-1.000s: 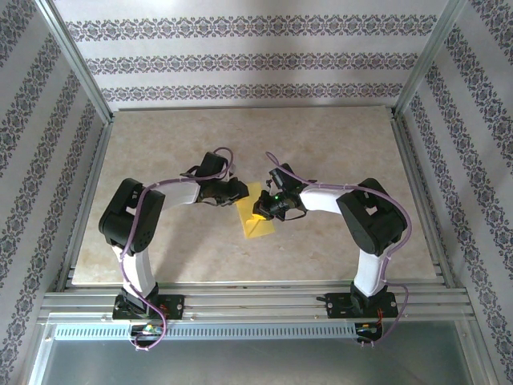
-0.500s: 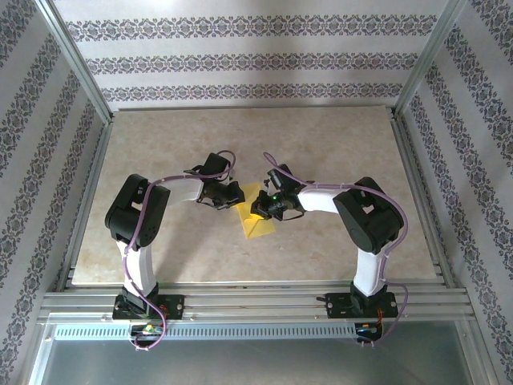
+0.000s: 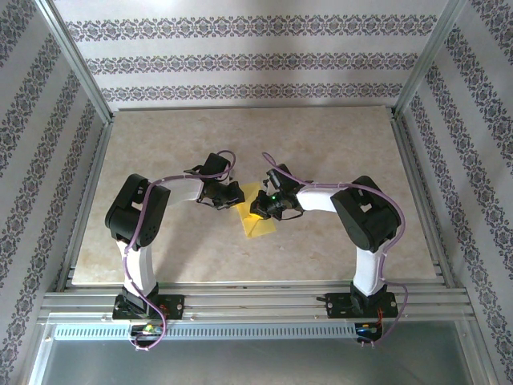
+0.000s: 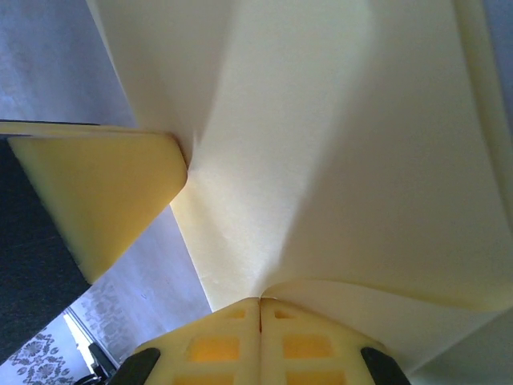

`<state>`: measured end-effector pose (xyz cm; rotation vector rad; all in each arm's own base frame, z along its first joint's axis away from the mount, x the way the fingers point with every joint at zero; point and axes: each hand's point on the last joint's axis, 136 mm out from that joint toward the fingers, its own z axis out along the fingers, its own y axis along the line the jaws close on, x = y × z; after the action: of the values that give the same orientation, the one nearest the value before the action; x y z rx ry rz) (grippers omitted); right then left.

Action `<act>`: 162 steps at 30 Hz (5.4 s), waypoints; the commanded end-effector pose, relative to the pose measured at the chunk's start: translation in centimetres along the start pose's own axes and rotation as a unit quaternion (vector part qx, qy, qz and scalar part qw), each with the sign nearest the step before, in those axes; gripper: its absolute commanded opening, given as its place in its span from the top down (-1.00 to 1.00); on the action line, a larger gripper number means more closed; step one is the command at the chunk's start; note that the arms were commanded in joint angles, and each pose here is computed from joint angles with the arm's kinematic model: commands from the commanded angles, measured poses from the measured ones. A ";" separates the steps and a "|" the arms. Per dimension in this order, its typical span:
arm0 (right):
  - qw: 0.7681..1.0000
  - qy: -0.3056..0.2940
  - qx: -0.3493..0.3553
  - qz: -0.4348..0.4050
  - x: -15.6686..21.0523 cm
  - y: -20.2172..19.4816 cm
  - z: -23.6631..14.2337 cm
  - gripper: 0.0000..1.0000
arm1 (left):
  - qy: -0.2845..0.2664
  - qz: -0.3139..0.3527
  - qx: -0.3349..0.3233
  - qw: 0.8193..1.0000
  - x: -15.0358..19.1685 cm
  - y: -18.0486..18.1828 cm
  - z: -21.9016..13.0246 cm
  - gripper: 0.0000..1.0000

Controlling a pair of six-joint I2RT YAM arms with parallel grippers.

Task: Fold a paper plane with a square sheet of paper (pick it up from the middle)
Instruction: Fold the triangle a second time at the center of the table.

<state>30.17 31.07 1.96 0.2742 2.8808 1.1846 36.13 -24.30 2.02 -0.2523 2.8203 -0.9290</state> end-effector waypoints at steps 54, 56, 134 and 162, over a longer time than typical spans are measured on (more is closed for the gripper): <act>0.999 0.018 0.042 0.011 0.7 -2.2 1.3 0.44 | -0.068 -0.036 -0.015 0.997 -2.2 0.9 -6.8 0.63; 0.999 0.017 0.043 0.011 0.7 -2.2 1.3 0.32 | -0.076 -0.039 -0.019 0.996 -2.1 1.3 -7.6 0.58; 0.994 -0.020 0.025 -0.100 -0.6 0.2 -1.3 0.96 | 0.061 0.025 -0.122 0.990 6.6 4.6 0.7 1.00; 0.988 -0.132 0.032 -0.077 -4.4 -2.0 -6.8 0.97 | 0.073 0.099 -0.182 0.976 6.1 6.8 0.8 1.00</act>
<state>33.70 23.18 2.94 0.2943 2.7130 0.9733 32.32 -25.15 1.64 0.0292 2.8853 -0.7594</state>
